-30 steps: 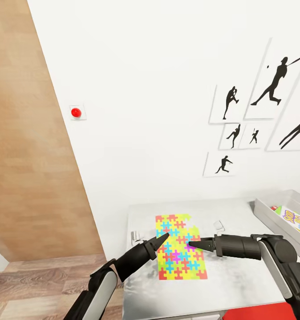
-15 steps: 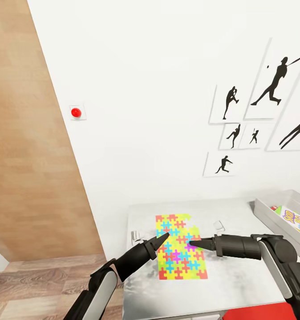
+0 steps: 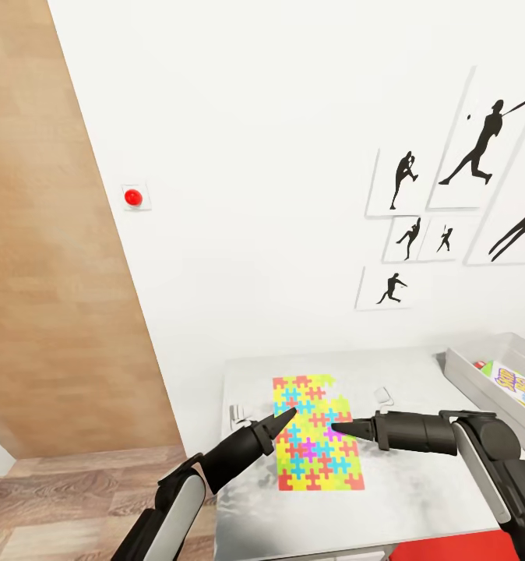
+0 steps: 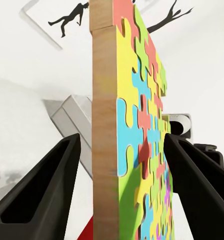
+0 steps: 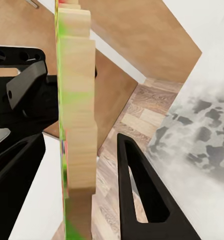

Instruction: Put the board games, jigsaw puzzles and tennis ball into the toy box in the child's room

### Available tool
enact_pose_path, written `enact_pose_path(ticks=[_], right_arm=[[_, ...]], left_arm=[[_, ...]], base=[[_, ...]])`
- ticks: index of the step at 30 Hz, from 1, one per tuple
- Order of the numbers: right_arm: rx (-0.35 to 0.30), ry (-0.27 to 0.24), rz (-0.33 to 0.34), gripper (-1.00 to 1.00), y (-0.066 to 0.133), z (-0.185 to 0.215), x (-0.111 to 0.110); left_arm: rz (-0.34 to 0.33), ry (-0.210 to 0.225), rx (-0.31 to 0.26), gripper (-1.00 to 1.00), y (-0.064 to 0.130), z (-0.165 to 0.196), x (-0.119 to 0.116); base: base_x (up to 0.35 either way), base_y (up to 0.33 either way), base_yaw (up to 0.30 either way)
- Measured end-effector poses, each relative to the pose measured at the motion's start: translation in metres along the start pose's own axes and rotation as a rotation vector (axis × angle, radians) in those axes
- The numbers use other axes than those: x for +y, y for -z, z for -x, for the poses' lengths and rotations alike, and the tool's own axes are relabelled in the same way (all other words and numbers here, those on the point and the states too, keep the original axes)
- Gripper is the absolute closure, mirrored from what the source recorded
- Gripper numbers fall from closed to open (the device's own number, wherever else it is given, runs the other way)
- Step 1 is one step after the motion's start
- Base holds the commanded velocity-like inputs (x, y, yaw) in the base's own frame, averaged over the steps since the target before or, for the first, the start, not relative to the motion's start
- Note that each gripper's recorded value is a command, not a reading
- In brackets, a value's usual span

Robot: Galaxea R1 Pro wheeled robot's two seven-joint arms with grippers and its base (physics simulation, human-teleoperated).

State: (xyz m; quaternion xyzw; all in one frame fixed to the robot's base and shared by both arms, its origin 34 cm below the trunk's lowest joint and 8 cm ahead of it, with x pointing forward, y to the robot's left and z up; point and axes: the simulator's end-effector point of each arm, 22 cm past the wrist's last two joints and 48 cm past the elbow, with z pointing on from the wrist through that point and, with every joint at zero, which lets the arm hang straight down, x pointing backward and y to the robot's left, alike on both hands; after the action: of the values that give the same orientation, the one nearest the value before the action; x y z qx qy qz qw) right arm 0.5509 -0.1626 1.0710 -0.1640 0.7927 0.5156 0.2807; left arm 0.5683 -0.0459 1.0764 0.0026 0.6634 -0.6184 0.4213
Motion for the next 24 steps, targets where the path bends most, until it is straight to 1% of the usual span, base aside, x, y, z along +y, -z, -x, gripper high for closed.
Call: enact_pose_path(ticks=[24], right_arm=[[-0.002, 0.0, 0.002, 1.0, 0.0006, 0.0007, 0.0004]], left_arm=[[-0.003, -0.006, -0.004, 1.0, -0.0007, 0.0004, -0.0008]], base=[[0.0, 0.0, 0.0]])
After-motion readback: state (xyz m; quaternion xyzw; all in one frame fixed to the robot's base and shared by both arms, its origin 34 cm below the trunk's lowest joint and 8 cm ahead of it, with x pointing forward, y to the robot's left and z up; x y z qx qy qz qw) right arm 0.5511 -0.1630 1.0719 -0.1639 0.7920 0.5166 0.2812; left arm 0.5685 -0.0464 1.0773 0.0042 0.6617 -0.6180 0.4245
